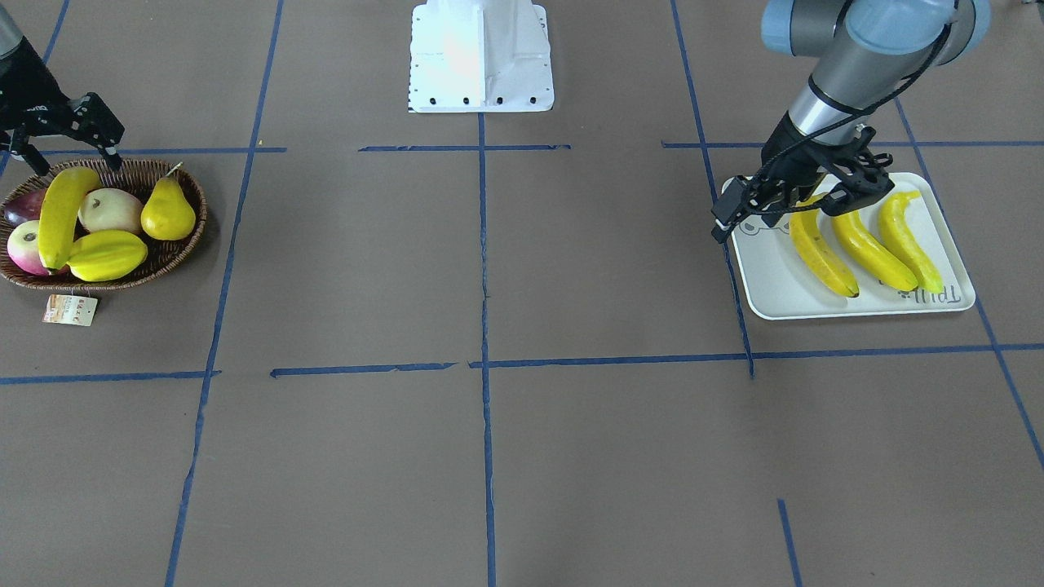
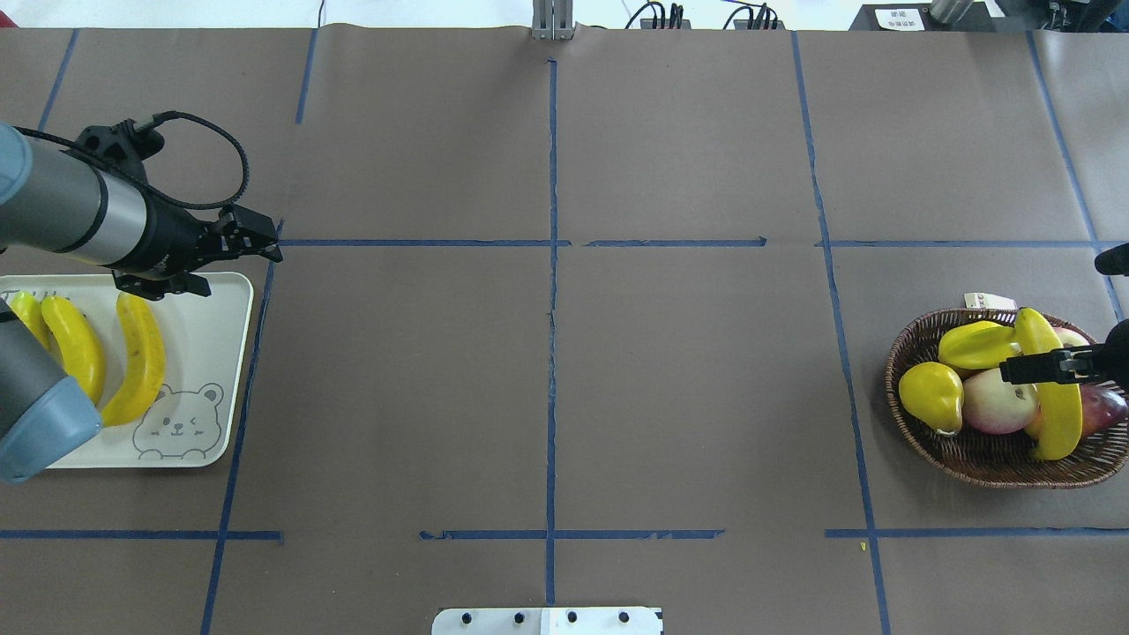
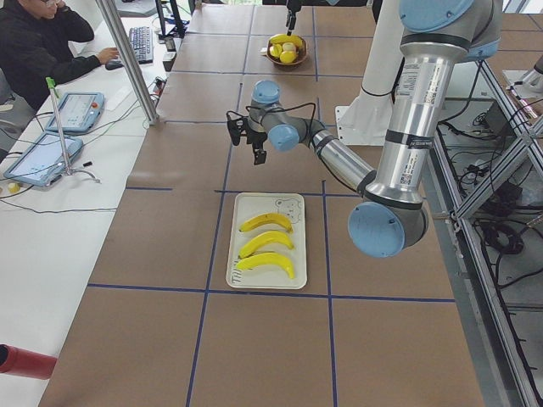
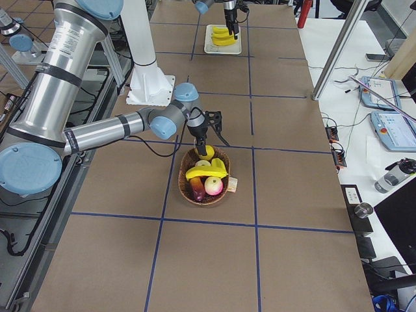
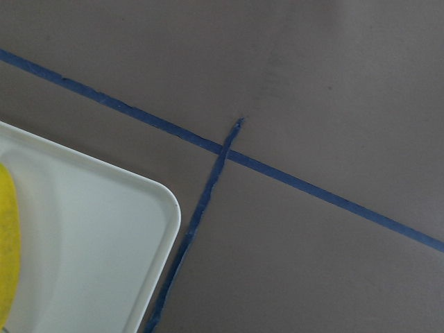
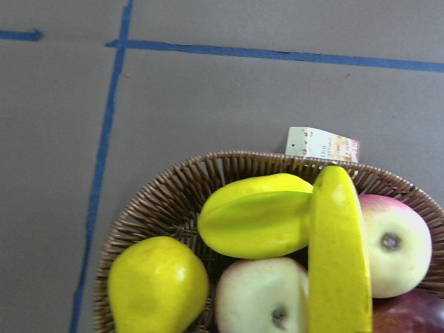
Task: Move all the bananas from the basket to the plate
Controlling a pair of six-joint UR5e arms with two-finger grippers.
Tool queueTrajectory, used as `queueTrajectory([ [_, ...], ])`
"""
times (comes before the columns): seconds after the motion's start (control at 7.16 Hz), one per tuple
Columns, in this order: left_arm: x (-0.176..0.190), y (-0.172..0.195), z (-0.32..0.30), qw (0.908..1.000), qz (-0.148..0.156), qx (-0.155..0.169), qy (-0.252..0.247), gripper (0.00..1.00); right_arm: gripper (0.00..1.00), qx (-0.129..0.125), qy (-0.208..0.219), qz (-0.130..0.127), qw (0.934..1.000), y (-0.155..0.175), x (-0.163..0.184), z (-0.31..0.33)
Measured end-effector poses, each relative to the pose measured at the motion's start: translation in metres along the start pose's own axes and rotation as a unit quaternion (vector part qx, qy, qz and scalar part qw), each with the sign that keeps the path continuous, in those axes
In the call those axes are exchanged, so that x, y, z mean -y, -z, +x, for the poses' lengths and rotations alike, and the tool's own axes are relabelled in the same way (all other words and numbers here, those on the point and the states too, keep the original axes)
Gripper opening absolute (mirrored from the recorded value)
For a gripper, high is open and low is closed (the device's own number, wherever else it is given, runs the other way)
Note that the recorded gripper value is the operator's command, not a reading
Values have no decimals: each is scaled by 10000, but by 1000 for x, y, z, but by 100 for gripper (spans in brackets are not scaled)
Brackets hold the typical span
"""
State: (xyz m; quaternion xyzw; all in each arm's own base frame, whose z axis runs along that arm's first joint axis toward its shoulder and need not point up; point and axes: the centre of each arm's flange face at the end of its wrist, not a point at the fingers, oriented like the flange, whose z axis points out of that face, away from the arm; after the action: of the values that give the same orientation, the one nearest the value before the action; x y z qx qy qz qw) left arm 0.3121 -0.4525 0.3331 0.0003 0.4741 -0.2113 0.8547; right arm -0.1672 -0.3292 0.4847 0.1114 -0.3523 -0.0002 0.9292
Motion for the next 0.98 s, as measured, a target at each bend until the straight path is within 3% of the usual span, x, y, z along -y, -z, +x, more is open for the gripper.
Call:
queueTrajectory([
  [0.42,-35,-10,39,9994,-230,-182,161,100,100,-506,7,-302,9983,-46,-12,40],
  [0.84,-38,-11,42,9993,-249,-197,180,100,97,-520,42,-530,9972,-59,-21,41],
  [0.98,-38,-11,42,9993,-250,-201,178,100,91,-464,45,-618,9970,-60,-23,39],
])
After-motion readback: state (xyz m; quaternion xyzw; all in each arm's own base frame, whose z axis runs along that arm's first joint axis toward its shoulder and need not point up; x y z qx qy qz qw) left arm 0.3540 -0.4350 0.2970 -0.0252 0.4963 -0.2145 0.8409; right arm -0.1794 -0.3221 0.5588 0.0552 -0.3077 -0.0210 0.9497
